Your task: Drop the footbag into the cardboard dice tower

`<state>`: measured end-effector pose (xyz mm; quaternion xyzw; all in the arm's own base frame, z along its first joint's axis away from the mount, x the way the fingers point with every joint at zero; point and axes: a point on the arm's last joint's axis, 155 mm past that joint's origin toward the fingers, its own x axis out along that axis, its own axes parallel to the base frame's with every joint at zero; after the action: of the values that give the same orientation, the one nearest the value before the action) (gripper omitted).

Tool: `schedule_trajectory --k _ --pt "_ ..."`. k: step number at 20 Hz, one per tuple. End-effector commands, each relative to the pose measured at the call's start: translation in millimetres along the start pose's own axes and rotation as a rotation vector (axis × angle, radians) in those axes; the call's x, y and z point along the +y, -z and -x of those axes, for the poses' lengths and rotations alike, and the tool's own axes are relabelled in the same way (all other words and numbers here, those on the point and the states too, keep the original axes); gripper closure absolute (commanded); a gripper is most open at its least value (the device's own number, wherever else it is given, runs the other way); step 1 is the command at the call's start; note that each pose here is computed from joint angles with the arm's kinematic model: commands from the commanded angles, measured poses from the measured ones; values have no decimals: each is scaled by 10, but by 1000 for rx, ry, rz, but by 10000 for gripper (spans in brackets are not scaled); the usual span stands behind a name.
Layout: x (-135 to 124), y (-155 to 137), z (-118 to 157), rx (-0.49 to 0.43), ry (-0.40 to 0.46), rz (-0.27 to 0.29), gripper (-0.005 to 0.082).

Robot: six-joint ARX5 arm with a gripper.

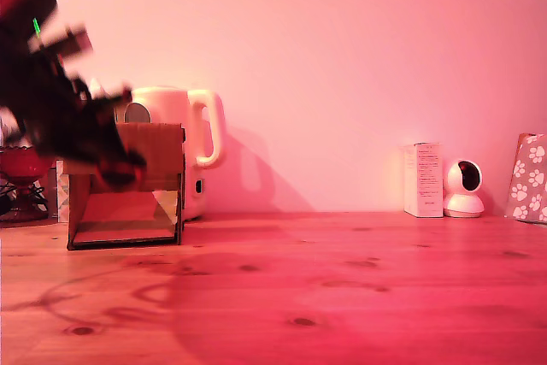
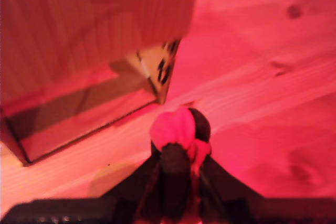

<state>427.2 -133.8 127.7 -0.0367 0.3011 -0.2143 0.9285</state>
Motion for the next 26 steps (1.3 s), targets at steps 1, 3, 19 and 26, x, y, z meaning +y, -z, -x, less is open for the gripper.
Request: schedule_trajectory --k 1,3,19,26 --pt "-61 -120 136 -43 6 -9 693" --pt "-127 -353 327 -117 10 -31 693" --pt "14 -1600 477 -546 -110 -178 693" --pt "255 -1698 -42 -431 -140 -174 693"
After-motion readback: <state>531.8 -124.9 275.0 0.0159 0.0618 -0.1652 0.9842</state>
